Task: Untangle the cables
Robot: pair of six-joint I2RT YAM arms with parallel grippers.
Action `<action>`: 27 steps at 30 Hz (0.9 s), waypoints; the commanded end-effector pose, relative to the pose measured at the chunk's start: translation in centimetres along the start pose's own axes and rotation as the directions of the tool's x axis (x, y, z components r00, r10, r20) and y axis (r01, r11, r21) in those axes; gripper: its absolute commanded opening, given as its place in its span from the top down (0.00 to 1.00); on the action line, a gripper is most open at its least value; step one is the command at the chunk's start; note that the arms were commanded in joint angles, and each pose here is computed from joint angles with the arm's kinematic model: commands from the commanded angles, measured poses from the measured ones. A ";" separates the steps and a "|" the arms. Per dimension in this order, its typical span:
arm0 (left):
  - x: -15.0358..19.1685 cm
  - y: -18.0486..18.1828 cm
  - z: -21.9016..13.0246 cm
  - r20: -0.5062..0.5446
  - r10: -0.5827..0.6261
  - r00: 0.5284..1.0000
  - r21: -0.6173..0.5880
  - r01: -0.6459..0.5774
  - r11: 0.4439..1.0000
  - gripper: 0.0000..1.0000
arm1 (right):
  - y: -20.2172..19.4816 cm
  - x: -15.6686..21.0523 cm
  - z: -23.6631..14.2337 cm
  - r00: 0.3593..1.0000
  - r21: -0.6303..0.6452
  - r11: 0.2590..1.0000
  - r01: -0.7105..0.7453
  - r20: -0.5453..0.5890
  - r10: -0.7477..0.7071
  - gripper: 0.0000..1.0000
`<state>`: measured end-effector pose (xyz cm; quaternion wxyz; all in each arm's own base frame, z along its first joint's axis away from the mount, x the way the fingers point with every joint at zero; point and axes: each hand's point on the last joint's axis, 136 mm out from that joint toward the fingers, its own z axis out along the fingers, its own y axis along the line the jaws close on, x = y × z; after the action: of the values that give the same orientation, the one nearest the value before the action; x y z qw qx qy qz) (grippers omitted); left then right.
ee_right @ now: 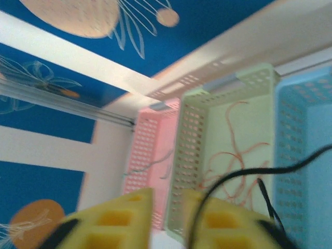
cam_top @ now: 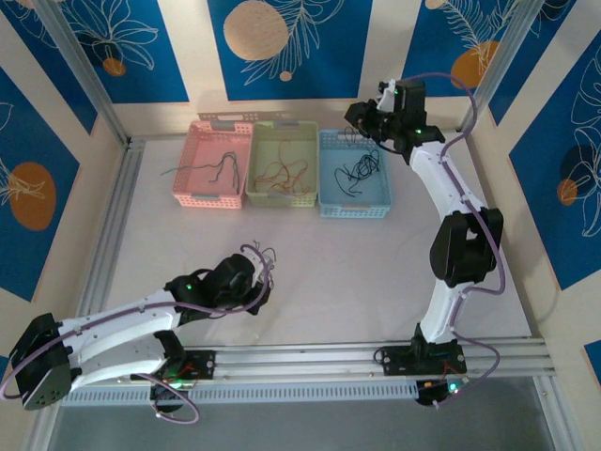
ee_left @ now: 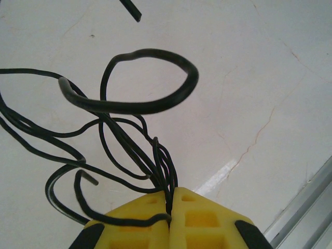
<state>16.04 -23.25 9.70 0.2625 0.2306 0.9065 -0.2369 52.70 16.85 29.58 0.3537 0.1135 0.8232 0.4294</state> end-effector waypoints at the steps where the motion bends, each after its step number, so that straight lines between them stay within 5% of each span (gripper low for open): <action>1: -1.6 -1.1 -0.8 0.049 0.007 0.999 0.059 -0.010 0.998 1.00 | -3.7 1.4 0.6 1.000 0.139 0.990 -0.018 -0.013 0.020 0.60; 5: -2.5 -2.0 -1.3 0.067 0.016 0.998 0.108 -0.023 0.994 1.00 | -4.8 3.9 -0.4 0.997 0.238 0.970 0.055 -0.070 -0.039 0.47; 10: -4.4 -3.6 -2.5 0.116 0.003 0.993 0.245 -0.031 0.969 1.00 | -1.1 7.5 -3.9 0.969 0.177 0.955 0.236 -0.119 -0.217 0.44; 16: -7.8 -4.8 -5.1 0.178 -0.070 0.982 0.422 -0.011 0.907 1.00 | 3.9 14.0 -9.4 0.907 -0.096 0.909 0.404 -0.081 -0.412 0.42; 23: -9.2 -5.9 -6.3 0.204 -0.063 0.977 0.512 -0.052 0.857 1.00 | 7.9 23.8 -13.0 0.791 -0.440 0.735 0.516 -0.083 -0.606 0.45; 27: -9.3 -6.6 -6.9 0.217 -0.070 0.974 0.557 -0.064 0.828 1.00 | 8.5 26.7 -12.4 0.729 -0.468 0.683 0.561 -0.113 -0.675 0.45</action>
<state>17.60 -26.73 20.08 0.2773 0.2468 0.7958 -0.4785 25.18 26.04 27.79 0.3662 -0.2544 0.7718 0.4533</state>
